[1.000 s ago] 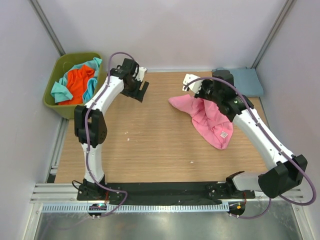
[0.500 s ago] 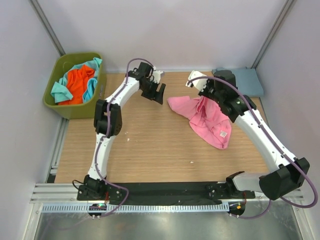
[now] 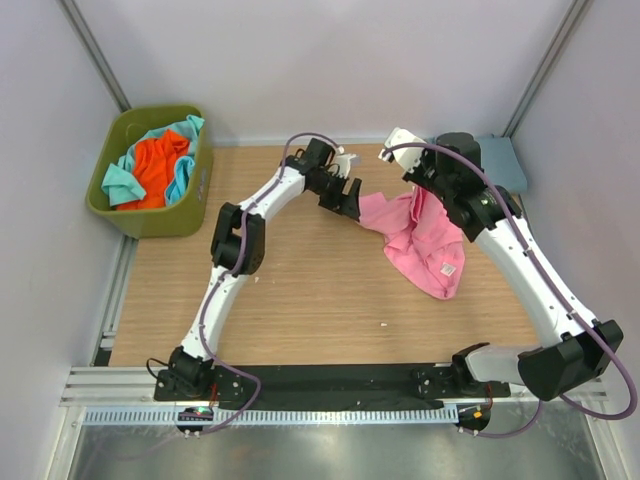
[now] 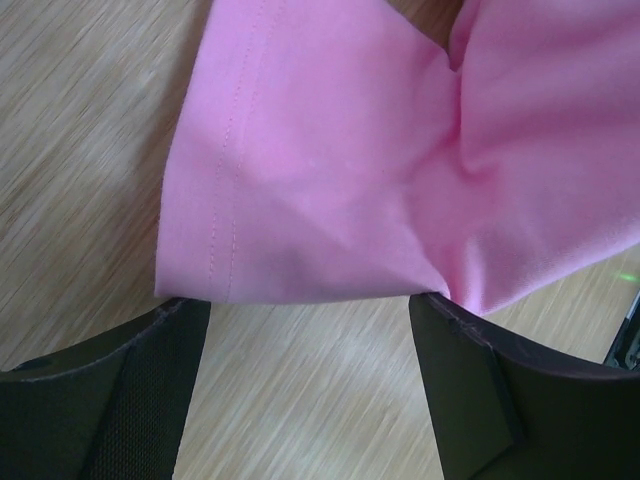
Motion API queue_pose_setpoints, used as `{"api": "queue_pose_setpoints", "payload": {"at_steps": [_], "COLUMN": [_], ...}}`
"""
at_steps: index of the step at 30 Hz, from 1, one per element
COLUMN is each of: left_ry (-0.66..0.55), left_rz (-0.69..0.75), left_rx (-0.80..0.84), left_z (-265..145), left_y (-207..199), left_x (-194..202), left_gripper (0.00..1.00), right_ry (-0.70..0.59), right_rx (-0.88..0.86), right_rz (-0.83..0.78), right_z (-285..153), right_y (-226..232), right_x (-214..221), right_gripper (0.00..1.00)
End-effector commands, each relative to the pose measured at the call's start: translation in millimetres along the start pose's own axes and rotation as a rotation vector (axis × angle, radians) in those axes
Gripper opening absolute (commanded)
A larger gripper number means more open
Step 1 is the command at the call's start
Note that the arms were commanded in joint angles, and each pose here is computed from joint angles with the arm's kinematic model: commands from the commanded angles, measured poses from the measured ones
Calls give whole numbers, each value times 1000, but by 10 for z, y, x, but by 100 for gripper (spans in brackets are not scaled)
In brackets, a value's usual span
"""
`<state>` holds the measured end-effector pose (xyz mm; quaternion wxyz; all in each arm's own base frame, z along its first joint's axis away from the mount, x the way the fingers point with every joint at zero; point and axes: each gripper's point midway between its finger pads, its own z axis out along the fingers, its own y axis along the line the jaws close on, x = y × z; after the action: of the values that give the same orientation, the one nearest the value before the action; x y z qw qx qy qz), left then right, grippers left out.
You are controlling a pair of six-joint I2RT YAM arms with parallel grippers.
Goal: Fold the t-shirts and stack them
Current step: Flatten the tshirt out
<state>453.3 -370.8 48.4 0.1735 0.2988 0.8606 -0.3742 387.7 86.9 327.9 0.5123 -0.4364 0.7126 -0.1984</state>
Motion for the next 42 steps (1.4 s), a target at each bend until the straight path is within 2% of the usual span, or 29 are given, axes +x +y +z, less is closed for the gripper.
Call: {"api": "queue_pose_setpoints", "payload": {"at_steps": [1, 3, 4, 5, 8, 9, 13, 20, 25, 29, 30, 34, 38, 39, 42], "left_ry": [-32, -30, -33, -42, -59, -66, -114, -266, -297, -341, -368, -379, -359, -323, -318], "left_rz": [-8, -5, -4, 6, 36, 42, 56, 136, 199, 246, 302, 340, 330, 305, 335], "left_rx": [35, 48, 53, 64, 63, 53, 69, 56, 1, -26, -38, -68, -121, -135, -173], "left_z": [76, 97, 103, 103, 49, 15, -279, -1262, -1629, -2028, -2250, -2620, -2864, -2828, -3058], "left_y": [4, -11, -4, -23, -59, -59, -141, -482, -613, -901, -1078, -1371, -1516, -1466, -1620], "left_x": [-80, -70, -73, -99, -168, -197, -365, -820, -889, -951, -965, -799, -481, -303, -30], "left_gripper": [81, 73, 63, 40, 3, 0, 0, 0, 0, 0, 0, 0, 0, 0, 0], "right_ry": [-28, -22, -20, -19, -16, -17, -25, -45, -54, -78, -85, -137, -208, -221, -270], "right_rx": [67, 62, 60, 63, 62, 65, 85, 147, 177, 215, 225, 269, 284, 287, 306], "right_rz": [48, 54, 54, 56, 57, 58, 60, 46, 47, 57, 66, 129, 198, 210, 252], "right_z": [-132, -120, -118, -115, -93, -81, -69, -115, -159, -307, -353, -565, -863, -932, -1219], "right_y": [-220, -209, -202, -211, -210, -223, -278, -474, -589, -780, -829, -1014, -1101, -1124, -1229], "right_x": [-117, -99, -99, -97, -103, -114, -148, -218, -247, -370, -398, -514, -629, -650, -728], "right_gripper": [2, 2, 1, 2, 2, 1, 1, 2, 2, 1, 1, 1, 1, 1, 1]}}
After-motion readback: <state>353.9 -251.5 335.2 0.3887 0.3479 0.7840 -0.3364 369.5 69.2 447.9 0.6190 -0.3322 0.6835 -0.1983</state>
